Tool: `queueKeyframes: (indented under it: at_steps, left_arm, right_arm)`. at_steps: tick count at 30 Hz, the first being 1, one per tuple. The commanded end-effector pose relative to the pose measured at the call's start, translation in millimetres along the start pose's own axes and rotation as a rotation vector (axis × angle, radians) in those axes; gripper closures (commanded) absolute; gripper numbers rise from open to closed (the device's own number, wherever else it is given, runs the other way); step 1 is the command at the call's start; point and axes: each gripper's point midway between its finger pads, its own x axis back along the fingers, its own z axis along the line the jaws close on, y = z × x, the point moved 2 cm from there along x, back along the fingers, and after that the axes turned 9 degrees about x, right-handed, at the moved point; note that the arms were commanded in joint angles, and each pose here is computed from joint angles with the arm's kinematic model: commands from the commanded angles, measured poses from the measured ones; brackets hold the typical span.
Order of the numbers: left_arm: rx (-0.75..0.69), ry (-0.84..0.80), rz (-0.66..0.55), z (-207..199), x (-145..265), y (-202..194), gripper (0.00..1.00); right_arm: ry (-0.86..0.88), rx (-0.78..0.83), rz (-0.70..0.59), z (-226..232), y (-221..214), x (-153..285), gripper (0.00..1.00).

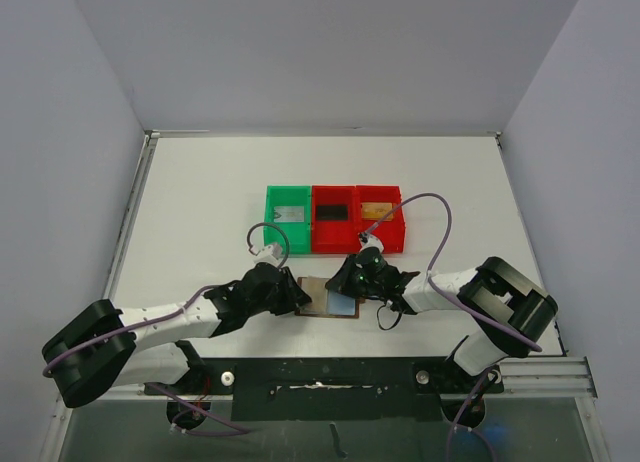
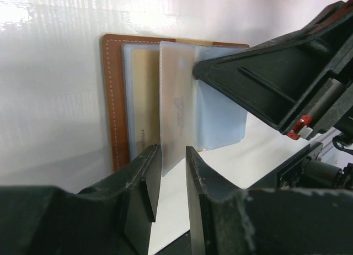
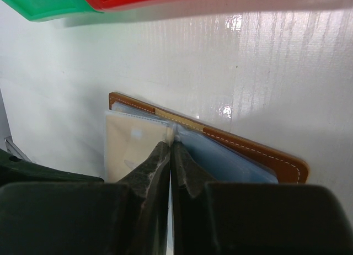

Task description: Take the credit cards out of the card holder

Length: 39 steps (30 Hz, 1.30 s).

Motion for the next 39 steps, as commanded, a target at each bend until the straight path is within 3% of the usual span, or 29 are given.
queueKeyframes:
  at_steps: [1,15,23,29,39]
  left_arm:
    - [-0.006,-0.154,-0.001,-35,5,3,0.77]
    - [0.007,-0.175,0.038,-38,-7,-5,0.77]
    - [-0.02,-0.183,0.015,-51,-2,3,0.76]
    - [-0.031,-0.194,0.035,-56,-6,1,0.73]
    - [-0.085,-0.263,0.116,-80,-15,-14,0.63]
  right_arm:
    - [-0.172,0.03,0.158,-48,-42,3,0.96]
    - [-0.053,0.092,0.134,-16,-23,6,0.91]
    - [-0.004,0.203,0.016,25,28,36,0.64]
    - [-0.206,0.163,-0.072,0,54,64,0.54]
    - [-0.109,0.04,-0.18,-1,50,97,0.47]
